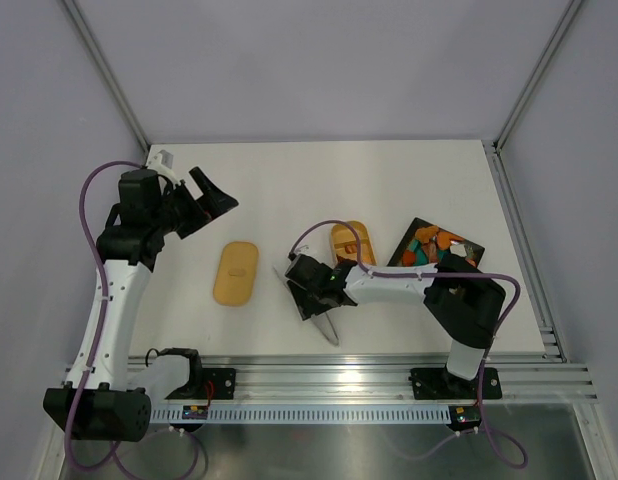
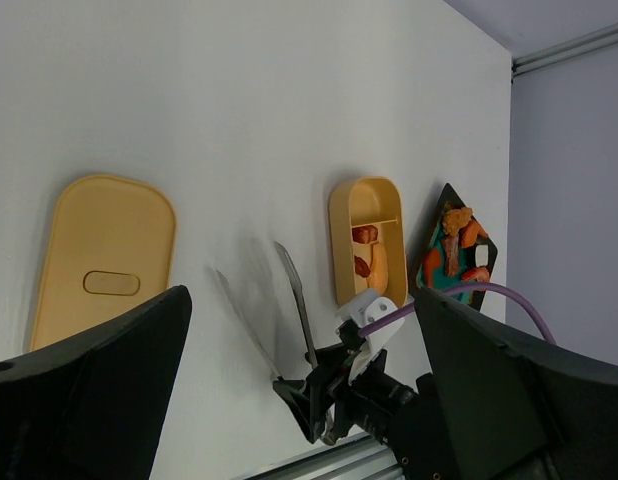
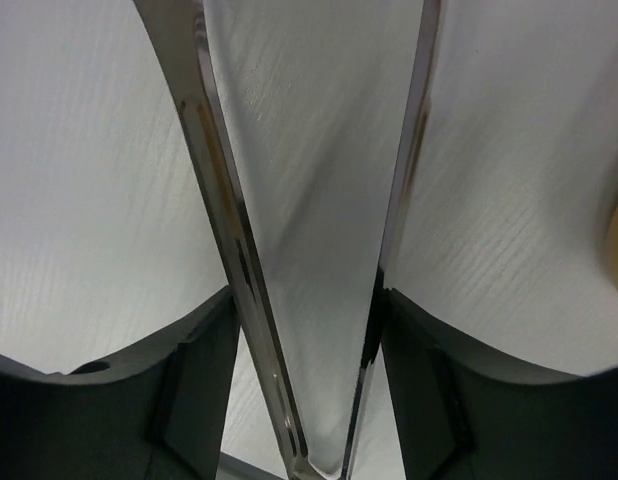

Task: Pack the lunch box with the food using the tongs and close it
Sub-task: Adjust the clamp at the center of the board.

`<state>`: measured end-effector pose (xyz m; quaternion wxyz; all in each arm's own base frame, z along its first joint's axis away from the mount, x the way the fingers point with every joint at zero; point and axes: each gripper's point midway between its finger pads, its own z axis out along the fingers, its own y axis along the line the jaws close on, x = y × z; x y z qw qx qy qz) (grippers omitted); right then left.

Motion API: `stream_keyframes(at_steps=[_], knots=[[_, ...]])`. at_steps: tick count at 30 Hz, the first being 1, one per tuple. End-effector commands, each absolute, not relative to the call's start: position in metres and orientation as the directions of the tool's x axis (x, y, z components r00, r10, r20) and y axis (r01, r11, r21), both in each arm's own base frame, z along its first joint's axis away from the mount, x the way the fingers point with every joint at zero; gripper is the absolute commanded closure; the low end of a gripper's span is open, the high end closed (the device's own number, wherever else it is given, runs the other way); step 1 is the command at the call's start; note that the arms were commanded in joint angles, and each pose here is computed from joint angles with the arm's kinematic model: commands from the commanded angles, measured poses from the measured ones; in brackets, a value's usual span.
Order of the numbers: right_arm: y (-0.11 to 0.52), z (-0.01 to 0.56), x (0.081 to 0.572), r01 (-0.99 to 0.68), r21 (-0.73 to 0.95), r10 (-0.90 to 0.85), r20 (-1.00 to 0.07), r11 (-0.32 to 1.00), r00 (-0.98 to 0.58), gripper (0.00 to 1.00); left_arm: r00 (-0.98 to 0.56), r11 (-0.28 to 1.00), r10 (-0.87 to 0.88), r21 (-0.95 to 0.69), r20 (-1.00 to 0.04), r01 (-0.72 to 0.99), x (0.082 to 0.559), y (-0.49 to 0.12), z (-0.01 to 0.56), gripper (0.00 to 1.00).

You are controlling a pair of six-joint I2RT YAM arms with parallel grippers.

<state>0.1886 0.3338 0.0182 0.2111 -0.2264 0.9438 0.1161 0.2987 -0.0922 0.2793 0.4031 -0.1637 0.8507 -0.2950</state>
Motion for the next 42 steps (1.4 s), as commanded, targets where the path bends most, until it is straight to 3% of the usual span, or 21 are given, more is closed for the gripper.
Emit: stream_keyframes(at_steps=[1,6,10,18,25,28,29,30,32,33,37,42], knots=[[0.333,0.019,0.199,-0.446,0.002,-0.384,-0.505,0.895,-0.773,0.34,-0.600,0.756,-0.513,-0.655,-0.614,0.024,0.300,-0.098,0.294,0.01],[0.328,0.014,0.191,-0.426,-0.097,-0.413,-0.510,0.899,-0.754,0.29,-0.608,0.752,-0.510,-0.658,-0.609,0.028,0.300,-0.100,0.291,0.01],[0.321,0.012,0.186,-0.405,-0.146,-0.418,-0.516,0.903,-0.748,0.13,-0.609,0.748,-0.511,-0.663,-0.607,0.032,0.300,-0.101,0.291,0.01],[0.307,0.001,0.166,-0.362,-0.159,-0.391,-0.500,0.918,-0.773,0.12,-0.616,0.740,-0.513,-0.671,-0.598,0.035,0.300,-0.102,0.289,0.01],[0.315,-0.031,0.148,-0.359,-0.180,-0.400,-0.473,0.916,-0.785,0.28,-0.622,0.724,-0.519,-0.688,-0.586,0.044,0.300,-0.106,0.289,0.01],[0.317,-0.033,0.149,-0.339,-0.161,-0.374,-0.487,0.927,-0.789,0.46,-0.622,0.725,-0.519,-0.687,-0.586,0.043,0.299,-0.106,0.288,0.01],[0.314,-0.030,0.152,-0.332,-0.178,-0.376,-0.491,0.926,-0.786,0.64,-0.621,0.725,-0.519,-0.687,-0.587,0.044,0.299,-0.106,0.289,0.01],[0.315,-0.024,0.153,-0.329,-0.177,-0.373,-0.500,0.927,-0.782,0.76,-0.622,0.725,-0.518,-0.688,-0.588,0.047,0.299,-0.107,0.290,0.01],[0.317,-0.008,0.156,-0.351,-0.180,-0.393,-0.511,0.919,-0.765,0.95,-0.619,0.725,-0.518,-0.687,-0.591,0.049,0.298,-0.106,0.291,0.01],[0.321,0.001,0.156,-0.376,-0.164,-0.404,-0.519,0.912,-0.753,1.00,-0.620,0.727,-0.516,-0.685,-0.591,0.049,0.298,-0.106,0.291,0.01],[0.336,0.089,0.167,-0.459,-0.027,-0.368,-0.639,0.888,-0.675,1.00,-0.607,0.738,-0.512,-0.672,-0.608,0.051,0.298,-0.103,0.298,0.01],[0.282,0.181,0.199,-0.341,0.088,-0.185,-0.700,0.936,-0.689,1.00,-0.590,0.747,-0.508,-0.662,-0.628,0.061,0.297,-0.101,0.307,0.01]])
